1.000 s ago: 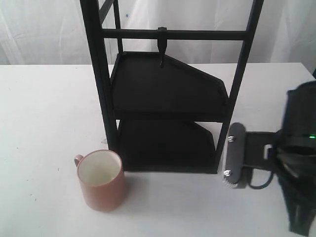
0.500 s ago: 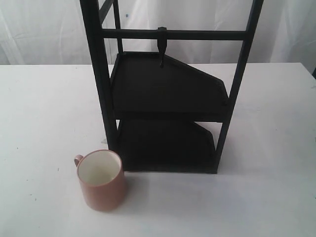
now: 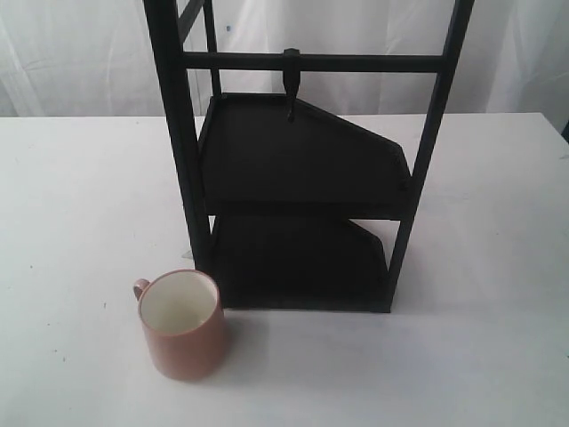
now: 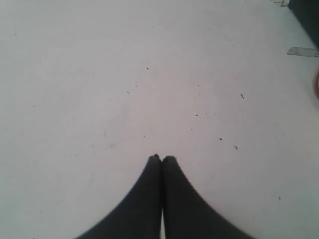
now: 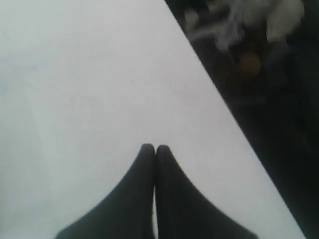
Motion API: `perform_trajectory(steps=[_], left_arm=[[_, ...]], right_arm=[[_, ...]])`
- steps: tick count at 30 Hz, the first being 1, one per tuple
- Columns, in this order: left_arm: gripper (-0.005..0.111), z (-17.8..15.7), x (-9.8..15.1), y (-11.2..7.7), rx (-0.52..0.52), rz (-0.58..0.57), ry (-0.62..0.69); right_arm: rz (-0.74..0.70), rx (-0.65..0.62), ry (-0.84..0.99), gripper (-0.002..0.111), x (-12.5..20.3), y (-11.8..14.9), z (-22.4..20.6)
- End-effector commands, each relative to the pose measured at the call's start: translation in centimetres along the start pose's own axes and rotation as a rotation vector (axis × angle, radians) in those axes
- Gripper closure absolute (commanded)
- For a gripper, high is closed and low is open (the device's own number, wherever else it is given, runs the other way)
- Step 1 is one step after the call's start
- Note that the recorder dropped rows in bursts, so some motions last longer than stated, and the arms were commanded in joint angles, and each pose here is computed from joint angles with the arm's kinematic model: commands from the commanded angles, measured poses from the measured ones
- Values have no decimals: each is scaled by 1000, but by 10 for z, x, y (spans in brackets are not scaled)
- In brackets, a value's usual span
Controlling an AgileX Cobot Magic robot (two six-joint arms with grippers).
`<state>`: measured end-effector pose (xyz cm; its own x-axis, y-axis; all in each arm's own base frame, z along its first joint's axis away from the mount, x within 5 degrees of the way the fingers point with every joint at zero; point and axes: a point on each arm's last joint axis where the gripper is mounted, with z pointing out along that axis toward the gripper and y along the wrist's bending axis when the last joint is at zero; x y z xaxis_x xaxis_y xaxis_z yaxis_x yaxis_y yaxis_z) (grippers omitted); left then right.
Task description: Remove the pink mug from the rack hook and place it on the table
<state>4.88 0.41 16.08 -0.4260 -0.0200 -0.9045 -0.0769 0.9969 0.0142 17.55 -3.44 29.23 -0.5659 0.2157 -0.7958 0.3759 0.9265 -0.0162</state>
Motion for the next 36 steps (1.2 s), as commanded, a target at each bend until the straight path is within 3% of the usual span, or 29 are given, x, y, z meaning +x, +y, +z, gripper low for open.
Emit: perform_trajectory(steps=[1,9,20,31,36], left_arm=[[107,0,2,-1,8,1,15],[107,0,2,-1,8,1,15],[107,0,2,-1,8,1,15],[107,0,2,-1,8,1,15],[107,0,2,-1,8,1,15]], right_arm=[[-57,-134,-251,108,14,-2,-37],[-175,-309,-637,108,64,-8,-77],[-76,-331,-860,108,84,-29,-117],[-84,-326,-874,108,84,-29,-118],[-93,-308,-763,108,98,-27,-98]])
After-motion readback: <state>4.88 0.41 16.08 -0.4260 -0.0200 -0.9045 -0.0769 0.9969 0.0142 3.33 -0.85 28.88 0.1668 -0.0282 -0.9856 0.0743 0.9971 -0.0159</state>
